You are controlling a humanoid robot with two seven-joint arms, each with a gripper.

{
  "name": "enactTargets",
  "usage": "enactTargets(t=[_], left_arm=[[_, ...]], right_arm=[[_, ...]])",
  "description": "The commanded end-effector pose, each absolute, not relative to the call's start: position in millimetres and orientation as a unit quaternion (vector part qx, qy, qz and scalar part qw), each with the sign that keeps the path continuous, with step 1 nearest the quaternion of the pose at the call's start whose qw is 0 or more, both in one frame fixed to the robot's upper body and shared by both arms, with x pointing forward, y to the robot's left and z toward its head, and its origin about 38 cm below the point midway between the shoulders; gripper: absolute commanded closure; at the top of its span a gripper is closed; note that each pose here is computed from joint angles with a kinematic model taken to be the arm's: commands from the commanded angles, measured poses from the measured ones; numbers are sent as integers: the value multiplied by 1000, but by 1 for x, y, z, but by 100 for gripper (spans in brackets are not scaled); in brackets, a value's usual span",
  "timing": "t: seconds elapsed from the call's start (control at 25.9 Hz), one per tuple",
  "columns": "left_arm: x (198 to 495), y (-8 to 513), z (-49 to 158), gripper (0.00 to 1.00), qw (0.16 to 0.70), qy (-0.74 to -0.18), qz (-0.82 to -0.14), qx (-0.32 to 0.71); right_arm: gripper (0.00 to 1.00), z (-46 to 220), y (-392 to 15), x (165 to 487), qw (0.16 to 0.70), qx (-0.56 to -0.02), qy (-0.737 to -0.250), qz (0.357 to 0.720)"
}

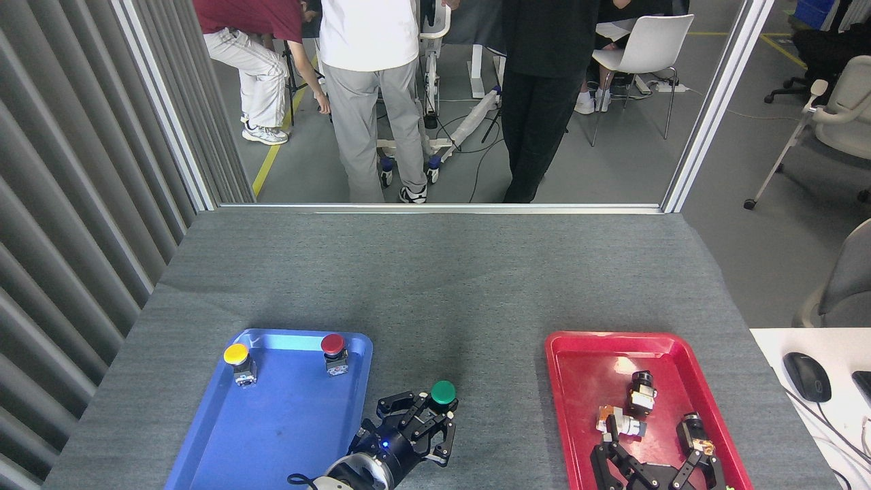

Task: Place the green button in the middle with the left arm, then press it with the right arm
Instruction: 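Carry the green button out of the blue tray toward the table middle, then release the green button on the table and withdraw the left hand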

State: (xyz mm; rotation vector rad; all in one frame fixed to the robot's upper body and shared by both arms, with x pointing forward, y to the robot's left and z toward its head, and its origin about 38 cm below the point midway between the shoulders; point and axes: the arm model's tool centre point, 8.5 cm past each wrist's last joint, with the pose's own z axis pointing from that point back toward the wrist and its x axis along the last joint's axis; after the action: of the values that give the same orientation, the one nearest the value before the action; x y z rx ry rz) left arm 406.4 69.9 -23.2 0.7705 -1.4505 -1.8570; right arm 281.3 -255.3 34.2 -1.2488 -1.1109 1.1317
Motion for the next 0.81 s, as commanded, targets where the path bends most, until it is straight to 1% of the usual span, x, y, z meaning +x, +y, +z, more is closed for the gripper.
enactTargets(t=[0.0,0.04,0.08,0.12,0.35,0.42,0.46,0.54,0.58,0.62,0.69,0.77], left_arm=[[406,67,-22,30,324,-561,-703,294],[406,68,-22,22,323,-562,-702,295],[406,68,-22,4,323,-563,-701,295],[406,68,-21,0,321,-564,-702,294],[406,66,-16,0,315,-570,-699,294],[404,61,1,0,301,-590,-684,306],[399,60,13,0,292,-604,-671,316],[387,67,45,0,275,-631,-635,352],[384,82,62,0,274,-636,-614,379],[383,99,77,0,284,-637,-589,408],[375,128,89,0,316,-630,-552,445],[372,144,91,0,330,-625,-539,458]], right_arm=[[0,34,-255,281,533,-523,-466,474],[0,34,-255,281,533,-523,-466,474],[0,34,-255,281,533,-523,-466,474],[0,34,-255,281,533,-523,-466,475],[0,34,-255,281,534,-522,-466,475],[0,33,-254,282,533,-522,-467,475],[0,33,-254,282,534,-521,-467,475],[0,31,-253,282,536,-519,-466,477],[0,30,-253,283,535,-518,-466,477],[1,30,-251,283,536,-517,-467,477],[1,30,-250,283,538,-516,-468,475],[1,26,-247,284,540,-511,-467,478]])
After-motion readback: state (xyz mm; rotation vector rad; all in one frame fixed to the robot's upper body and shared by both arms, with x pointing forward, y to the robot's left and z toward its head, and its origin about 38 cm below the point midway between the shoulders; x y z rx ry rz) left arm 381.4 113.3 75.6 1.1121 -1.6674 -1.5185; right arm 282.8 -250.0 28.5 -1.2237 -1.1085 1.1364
